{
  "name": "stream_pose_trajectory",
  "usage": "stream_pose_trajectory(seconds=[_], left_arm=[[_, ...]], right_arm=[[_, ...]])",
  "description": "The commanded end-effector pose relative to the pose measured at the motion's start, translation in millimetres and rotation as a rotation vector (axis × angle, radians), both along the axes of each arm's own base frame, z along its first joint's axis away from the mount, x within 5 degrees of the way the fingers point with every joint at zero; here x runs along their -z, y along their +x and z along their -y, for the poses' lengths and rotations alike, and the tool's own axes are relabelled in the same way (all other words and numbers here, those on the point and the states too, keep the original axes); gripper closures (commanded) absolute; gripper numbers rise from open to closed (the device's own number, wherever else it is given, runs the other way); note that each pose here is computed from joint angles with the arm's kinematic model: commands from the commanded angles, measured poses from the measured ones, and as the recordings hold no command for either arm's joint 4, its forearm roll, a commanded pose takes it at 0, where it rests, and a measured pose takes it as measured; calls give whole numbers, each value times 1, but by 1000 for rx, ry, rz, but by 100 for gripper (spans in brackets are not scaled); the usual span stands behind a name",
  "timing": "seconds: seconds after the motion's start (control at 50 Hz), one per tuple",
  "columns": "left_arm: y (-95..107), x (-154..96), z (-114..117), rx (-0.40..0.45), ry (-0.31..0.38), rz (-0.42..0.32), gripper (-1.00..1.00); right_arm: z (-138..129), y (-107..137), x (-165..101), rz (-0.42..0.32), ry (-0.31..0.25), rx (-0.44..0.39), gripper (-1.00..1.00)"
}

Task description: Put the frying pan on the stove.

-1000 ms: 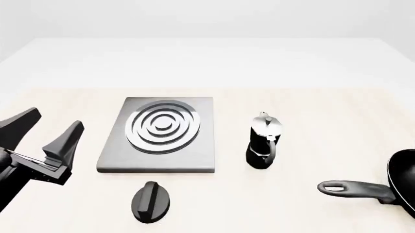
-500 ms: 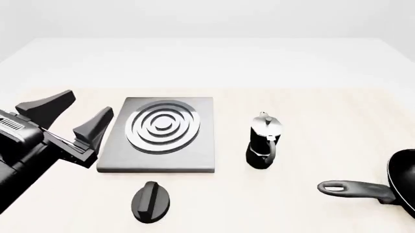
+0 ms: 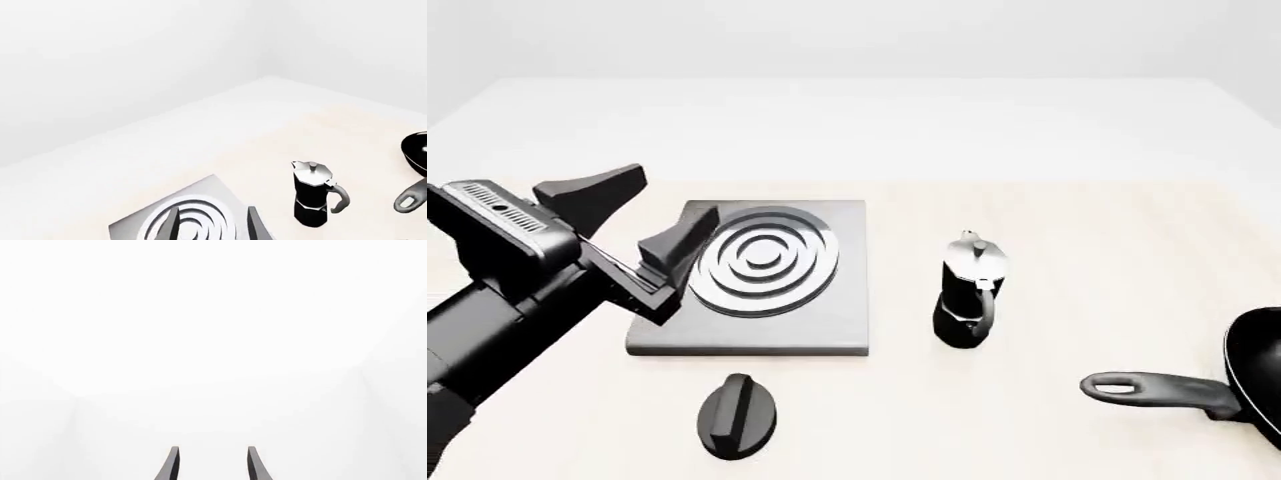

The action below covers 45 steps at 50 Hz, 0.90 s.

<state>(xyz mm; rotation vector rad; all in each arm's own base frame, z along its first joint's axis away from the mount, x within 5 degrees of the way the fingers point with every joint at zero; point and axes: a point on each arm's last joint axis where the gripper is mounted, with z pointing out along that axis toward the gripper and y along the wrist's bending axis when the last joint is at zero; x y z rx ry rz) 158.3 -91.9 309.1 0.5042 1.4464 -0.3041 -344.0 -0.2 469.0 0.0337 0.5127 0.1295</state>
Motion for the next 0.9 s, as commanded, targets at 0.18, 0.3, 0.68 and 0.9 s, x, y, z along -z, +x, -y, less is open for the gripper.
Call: stream_pose_trajectory(seconds=[0.18, 0.3, 0.68, 0.9], left_arm=[[16, -16, 59, 187, 26, -9, -100], [15, -17, 62, 199, 27, -8, -100], [14, -21, 84, 267, 44, -12, -100], [16, -21, 104, 316, 52, -28, -100]], right_arm=[[-6, -2, 0, 11, 9, 1, -100], [-6, -2, 0, 10, 9, 0, -100], [-5, -5, 1, 14, 9, -1, -100], [-5, -4, 1, 13, 9, -2, -100]])
